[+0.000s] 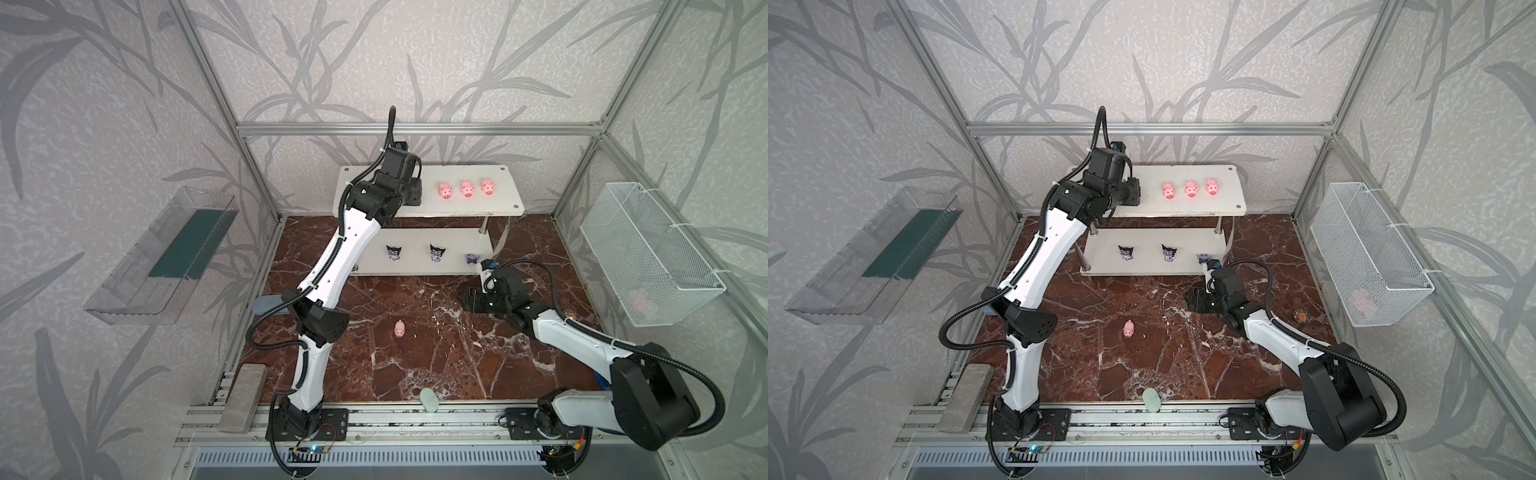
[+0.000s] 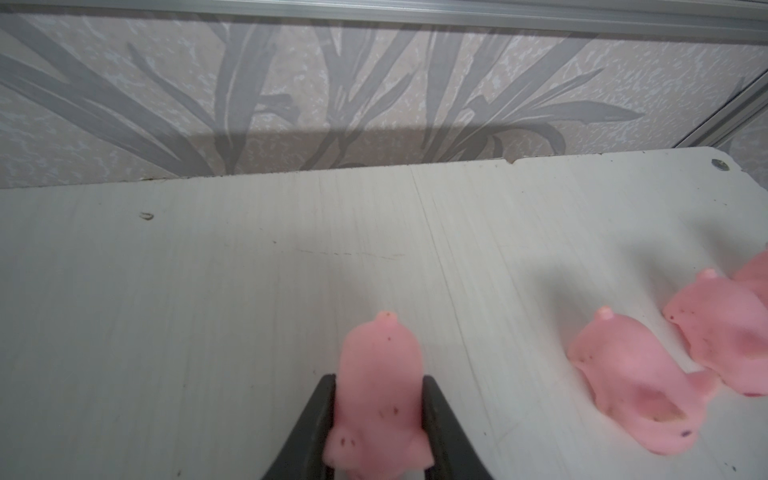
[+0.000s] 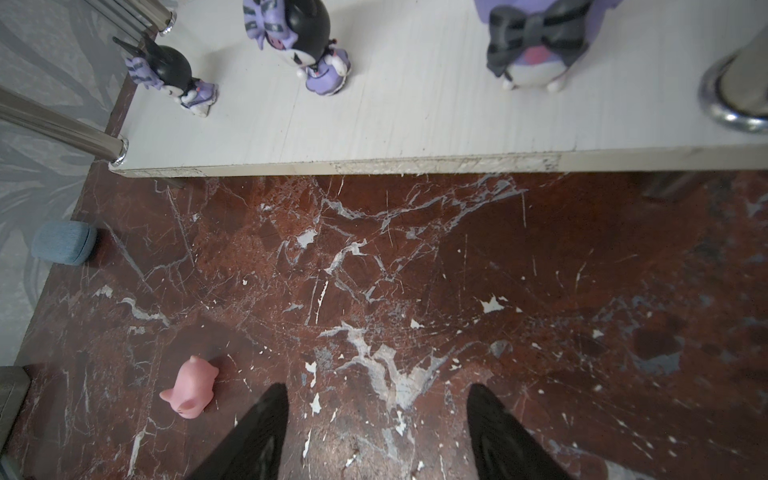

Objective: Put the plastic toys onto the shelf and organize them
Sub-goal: 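Lower the pig at the end of the pig row and open the left gripper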

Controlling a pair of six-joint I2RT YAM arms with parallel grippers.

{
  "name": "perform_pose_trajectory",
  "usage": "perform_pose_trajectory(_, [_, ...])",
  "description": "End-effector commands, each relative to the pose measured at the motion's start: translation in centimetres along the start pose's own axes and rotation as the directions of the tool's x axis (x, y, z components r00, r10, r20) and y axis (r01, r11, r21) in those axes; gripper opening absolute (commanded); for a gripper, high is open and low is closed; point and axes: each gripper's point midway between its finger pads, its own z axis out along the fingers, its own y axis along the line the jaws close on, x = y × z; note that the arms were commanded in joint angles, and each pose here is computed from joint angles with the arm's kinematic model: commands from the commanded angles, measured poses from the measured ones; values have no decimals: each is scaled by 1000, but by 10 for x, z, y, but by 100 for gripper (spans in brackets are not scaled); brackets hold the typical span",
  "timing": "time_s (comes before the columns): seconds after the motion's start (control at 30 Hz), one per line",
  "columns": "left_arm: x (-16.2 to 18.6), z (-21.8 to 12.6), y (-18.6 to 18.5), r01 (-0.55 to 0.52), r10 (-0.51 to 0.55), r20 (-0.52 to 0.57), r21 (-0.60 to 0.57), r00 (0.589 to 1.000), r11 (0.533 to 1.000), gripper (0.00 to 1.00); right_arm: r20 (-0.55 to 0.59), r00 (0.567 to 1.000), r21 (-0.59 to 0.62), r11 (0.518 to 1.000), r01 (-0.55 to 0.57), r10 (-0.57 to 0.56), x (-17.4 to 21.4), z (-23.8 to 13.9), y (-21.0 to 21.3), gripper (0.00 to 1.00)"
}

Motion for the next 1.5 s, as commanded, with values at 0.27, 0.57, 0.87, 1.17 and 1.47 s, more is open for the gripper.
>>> perform_pose_trajectory(0.27, [8, 7, -12, 14, -12, -29, 42, 1000, 999, 33, 18, 1000, -18, 1000, -1, 1, -10, 2, 4, 69])
perform_pose_trajectory(0.57, [10, 10, -12, 9, -8, -35, 39, 999, 999, 38, 10, 1000, -20, 1000, -5, 5, -10, 6, 5, 69])
perform_pose_trajectory(0.87, [3, -2, -12, 13, -12, -18, 49, 1000, 999, 46, 6, 1000, -22, 1000, -10, 10, -11, 7, 5, 69])
perform_pose_trajectory(1.17, [2, -11, -18, 12, -11, -17, 72, 1000, 997, 50, 3, 1000, -31, 999, -17, 17, -12, 9, 7, 69])
perform_pose_trajectory(1.47, [1, -17, -22, 12, -10, -15, 81, 1000, 997, 50, 1, 1000, -31, 999, -18, 18, -11, 9, 7, 69])
